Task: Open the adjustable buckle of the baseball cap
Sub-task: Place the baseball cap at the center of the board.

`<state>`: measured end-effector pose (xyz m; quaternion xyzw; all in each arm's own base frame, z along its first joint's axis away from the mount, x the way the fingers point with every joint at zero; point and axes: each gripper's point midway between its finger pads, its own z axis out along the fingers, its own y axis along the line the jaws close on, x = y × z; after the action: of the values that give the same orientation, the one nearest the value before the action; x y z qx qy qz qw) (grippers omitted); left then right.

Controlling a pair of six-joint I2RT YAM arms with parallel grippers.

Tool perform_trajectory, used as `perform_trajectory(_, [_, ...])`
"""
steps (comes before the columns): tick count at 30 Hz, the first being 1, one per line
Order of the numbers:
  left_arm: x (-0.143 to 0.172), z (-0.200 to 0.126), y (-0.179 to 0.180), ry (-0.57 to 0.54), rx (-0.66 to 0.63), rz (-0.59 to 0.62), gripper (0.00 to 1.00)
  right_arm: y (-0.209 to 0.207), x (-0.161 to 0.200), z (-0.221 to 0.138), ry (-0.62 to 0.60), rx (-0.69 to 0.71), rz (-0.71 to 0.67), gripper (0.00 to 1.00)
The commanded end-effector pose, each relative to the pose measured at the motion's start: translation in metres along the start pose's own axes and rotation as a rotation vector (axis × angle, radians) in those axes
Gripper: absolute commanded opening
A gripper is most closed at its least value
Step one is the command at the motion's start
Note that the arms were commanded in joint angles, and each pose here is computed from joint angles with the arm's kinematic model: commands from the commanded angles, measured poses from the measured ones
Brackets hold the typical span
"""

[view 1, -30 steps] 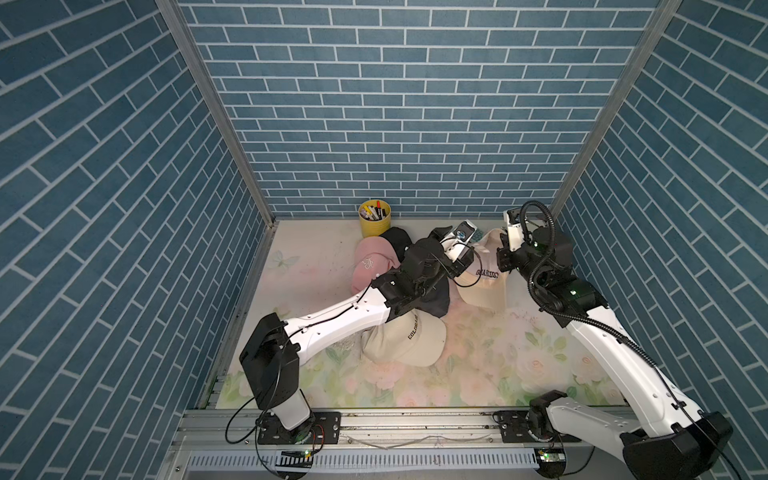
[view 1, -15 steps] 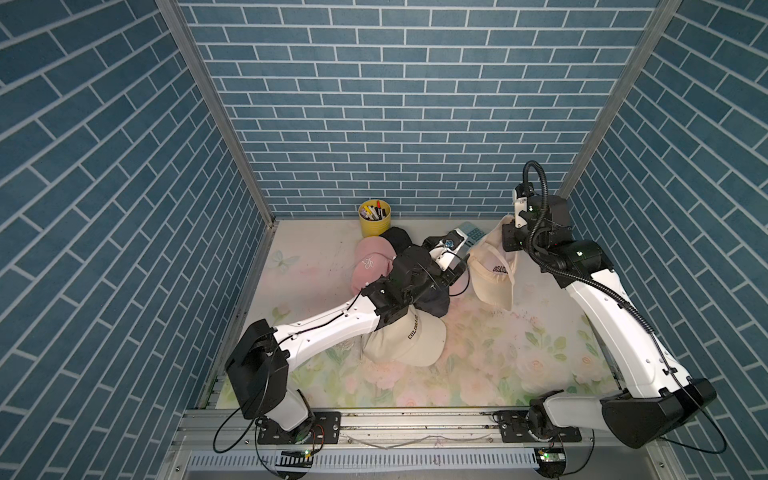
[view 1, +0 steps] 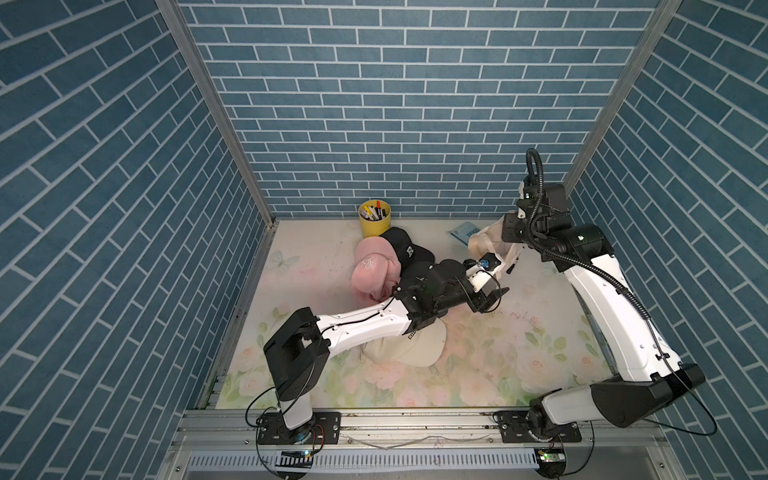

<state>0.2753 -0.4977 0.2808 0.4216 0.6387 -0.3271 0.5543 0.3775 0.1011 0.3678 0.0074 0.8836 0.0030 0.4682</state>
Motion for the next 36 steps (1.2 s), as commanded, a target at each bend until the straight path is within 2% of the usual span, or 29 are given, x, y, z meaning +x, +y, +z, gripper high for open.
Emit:
perform_trajectory(1, [0.001, 0.010, 0.011, 0.013, -0.059, -0.035, 0.77, -0.004, -0.005, -0.010, -0.005, 0.015, 0.081, 0.00])
perform_trajectory(8, [0.016, 0.043, 0.012, 0.060, -0.051, -0.104, 0.74, -0.008, -0.006, -0.013, -0.002, 0.032, 0.145, 0.00])
perform_trajectory(11, [0.019, 0.051, 0.011, 0.053, -0.042, -0.135, 0.66, -0.009, -0.005, -0.012, -0.001, 0.038, 0.164, 0.00])
perform_trajectory(13, [0.021, 0.055, 0.010, 0.052, -0.033, -0.145, 0.52, -0.009, -0.005, -0.011, -0.003, 0.042, 0.171, 0.00])
perform_trajectory(18, [0.024, 0.055, 0.011, 0.050, -0.004, -0.152, 0.07, -0.012, -0.001, -0.008, -0.008, 0.050, 0.178, 0.00])
perform_trajectory(19, [0.023, 0.054, 0.010, 0.043, 0.017, -0.159, 0.01, -0.013, 0.001, -0.007, -0.006, 0.050, 0.170, 0.06])
perform_trajectory(20, [0.022, 0.053, 0.009, 0.035, 0.038, -0.170, 0.00, -0.014, 0.003, -0.006, -0.006, 0.048, 0.162, 0.15])
perform_trajectory(22, [0.018, 0.052, 0.006, 0.016, 0.095, -0.204, 0.00, -0.024, 0.008, -0.003, 0.000, 0.062, 0.159, 0.36])
perform_trajectory(24, [0.016, 0.052, 0.006, -0.010, 0.153, -0.274, 0.00, -0.044, 0.014, -0.002, 0.012, 0.088, 0.177, 0.49])
perform_trajectory(27, [0.018, 0.054, 0.006, -0.046, 0.237, -0.399, 0.00, -0.077, 0.019, -0.005, 0.013, 0.142, 0.180, 0.62])
perform_trajectory(31, [0.026, 0.065, -0.003, -0.044, 0.320, -0.484, 0.00, -0.107, 0.019, -0.016, -0.005, 0.216, 0.137, 0.78])
perform_trajectory(32, [0.028, 0.067, -0.007, -0.048, 0.346, -0.509, 0.00, -0.113, 0.018, -0.016, -0.007, 0.225, 0.127, 0.85])
perform_trajectory(36, [0.038, 0.078, -0.003, -0.082, 0.395, -0.651, 0.00, -0.130, 0.023, -0.009, 0.024, 0.264, 0.110, 0.89])
